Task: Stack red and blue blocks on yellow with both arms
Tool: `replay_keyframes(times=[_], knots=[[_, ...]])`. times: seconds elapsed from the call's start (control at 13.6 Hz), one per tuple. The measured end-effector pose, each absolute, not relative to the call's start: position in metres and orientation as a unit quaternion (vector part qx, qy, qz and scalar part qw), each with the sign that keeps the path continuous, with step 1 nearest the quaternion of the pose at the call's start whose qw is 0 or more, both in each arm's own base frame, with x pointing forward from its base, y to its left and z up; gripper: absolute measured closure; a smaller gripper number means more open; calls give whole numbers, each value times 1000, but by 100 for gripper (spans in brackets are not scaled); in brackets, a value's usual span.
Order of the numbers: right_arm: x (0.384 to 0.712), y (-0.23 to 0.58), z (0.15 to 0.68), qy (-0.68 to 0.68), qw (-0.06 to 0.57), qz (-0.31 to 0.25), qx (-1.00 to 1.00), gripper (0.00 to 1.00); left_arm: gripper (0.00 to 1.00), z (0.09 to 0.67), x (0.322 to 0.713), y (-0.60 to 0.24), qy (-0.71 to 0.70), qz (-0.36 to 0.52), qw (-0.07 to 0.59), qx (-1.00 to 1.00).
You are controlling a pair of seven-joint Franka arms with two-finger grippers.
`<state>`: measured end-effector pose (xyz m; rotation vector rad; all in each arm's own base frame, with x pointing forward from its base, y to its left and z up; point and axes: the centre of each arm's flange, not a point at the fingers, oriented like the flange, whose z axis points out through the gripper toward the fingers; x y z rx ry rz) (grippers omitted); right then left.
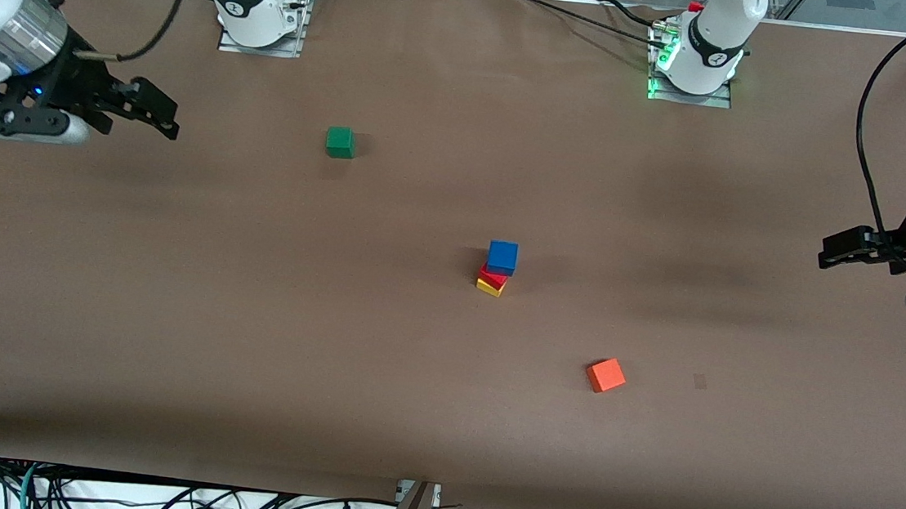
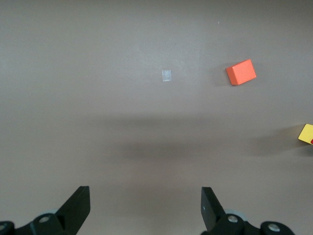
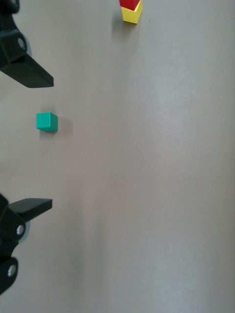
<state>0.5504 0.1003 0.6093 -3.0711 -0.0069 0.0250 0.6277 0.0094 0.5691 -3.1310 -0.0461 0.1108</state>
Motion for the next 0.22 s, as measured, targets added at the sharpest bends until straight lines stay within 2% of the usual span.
replay_keyframes(times=[0.22], knots=[[554,100,606,-15,13,2,-1000,0,0,569,628,9,-15,35,4,-999]])
